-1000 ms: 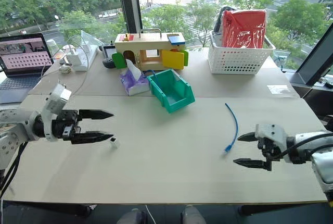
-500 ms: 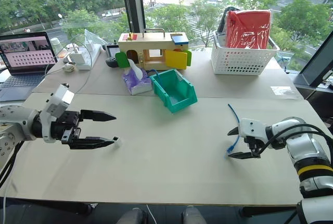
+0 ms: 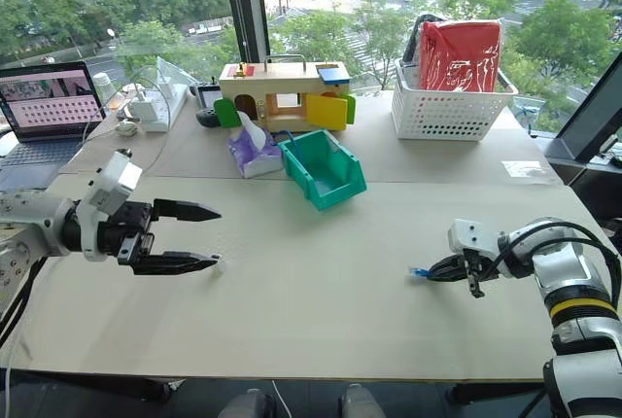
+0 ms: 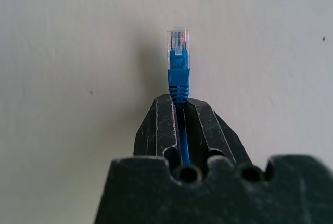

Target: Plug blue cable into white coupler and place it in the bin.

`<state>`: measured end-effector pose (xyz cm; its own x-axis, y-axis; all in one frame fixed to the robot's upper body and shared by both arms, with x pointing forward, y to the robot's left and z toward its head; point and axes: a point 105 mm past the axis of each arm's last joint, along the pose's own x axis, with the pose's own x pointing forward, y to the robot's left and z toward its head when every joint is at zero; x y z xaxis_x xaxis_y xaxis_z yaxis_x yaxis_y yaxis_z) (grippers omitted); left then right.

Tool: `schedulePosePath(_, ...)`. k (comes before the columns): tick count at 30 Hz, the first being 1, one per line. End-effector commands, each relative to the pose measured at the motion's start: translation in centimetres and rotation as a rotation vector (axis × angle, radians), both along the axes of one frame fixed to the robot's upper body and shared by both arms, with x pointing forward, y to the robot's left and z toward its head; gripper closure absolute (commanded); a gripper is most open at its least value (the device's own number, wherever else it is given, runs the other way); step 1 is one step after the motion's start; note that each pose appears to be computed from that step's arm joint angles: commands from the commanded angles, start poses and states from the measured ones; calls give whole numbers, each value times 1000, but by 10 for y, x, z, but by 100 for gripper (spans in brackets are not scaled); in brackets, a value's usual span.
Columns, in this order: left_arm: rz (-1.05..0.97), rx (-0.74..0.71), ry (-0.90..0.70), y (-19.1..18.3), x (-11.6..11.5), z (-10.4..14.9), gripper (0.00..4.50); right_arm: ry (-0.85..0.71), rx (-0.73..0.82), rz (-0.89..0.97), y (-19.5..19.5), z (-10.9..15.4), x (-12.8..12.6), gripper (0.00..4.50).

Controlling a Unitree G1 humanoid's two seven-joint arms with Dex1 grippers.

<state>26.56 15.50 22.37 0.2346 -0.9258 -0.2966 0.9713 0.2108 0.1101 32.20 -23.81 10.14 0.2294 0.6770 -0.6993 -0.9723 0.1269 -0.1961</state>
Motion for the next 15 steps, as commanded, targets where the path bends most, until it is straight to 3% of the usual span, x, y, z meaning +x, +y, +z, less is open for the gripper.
schedulePosePath(1,8,55,-82,-13,9,-4,0,-46,48,89,40,23,1,449)
schedulePosePath(7,-66,118,-105,-34,13,-24,0,-75,76,206,105,31,-3,449)
schedulePosePath(15,-126,155,-135,-48,18,-33,0,-100,71,233,161,13,4,449)
